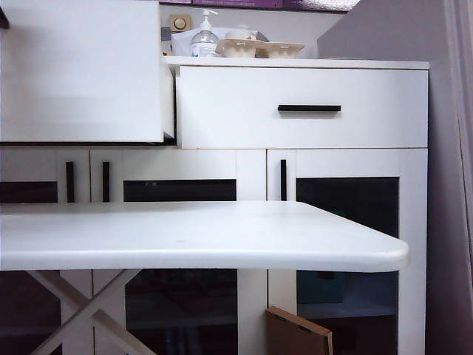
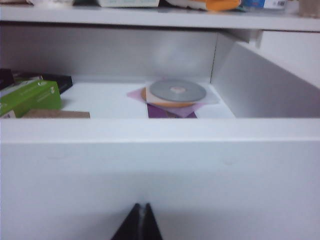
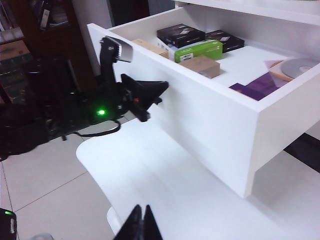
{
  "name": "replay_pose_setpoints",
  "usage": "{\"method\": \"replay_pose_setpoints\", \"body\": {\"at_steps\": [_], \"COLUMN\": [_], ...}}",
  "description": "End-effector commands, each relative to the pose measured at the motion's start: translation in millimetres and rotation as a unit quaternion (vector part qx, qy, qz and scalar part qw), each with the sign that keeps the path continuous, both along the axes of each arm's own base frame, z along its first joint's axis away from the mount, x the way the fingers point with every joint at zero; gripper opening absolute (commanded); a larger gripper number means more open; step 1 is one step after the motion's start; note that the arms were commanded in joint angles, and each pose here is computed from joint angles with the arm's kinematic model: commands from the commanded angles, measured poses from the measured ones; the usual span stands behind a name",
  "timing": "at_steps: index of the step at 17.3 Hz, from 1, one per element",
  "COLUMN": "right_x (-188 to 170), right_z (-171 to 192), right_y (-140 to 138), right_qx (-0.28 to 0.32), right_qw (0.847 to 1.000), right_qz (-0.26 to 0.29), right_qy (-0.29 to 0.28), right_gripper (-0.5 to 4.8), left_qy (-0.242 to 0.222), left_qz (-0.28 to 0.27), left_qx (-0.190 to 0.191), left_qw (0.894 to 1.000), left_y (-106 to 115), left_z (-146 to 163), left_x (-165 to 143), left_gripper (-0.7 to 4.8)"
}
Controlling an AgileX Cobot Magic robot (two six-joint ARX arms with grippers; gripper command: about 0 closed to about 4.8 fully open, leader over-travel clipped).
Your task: Pick up a can of beer from the white table, open the left drawer, place the beer inside the drawer, and finally close the drawer.
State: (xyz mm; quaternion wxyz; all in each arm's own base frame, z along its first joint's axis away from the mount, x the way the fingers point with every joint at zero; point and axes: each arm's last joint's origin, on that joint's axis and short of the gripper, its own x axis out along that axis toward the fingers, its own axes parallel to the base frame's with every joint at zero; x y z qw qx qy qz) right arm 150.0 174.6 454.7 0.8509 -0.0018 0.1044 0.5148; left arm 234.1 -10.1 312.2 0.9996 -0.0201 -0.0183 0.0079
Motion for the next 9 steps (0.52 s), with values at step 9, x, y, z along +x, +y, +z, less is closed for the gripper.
{"method": "replay_pose_setpoints", "body": {"at_steps": [9], "right_x": [-2], "right_z": [4], "right_y": [0], "right_qx": [0.012], "right_qw": [1.0], "right_qz": [0.013], "right_qy": [-0.006], "right_gripper": [-0.06], "left_qy": [-0.022], "left_qz": [0.022], "left_qx": [0.0], "left_qw": [1.0], "left_y": [0], "left_z": [-19], "left_x": [41], "left_gripper": [-0.06]}}
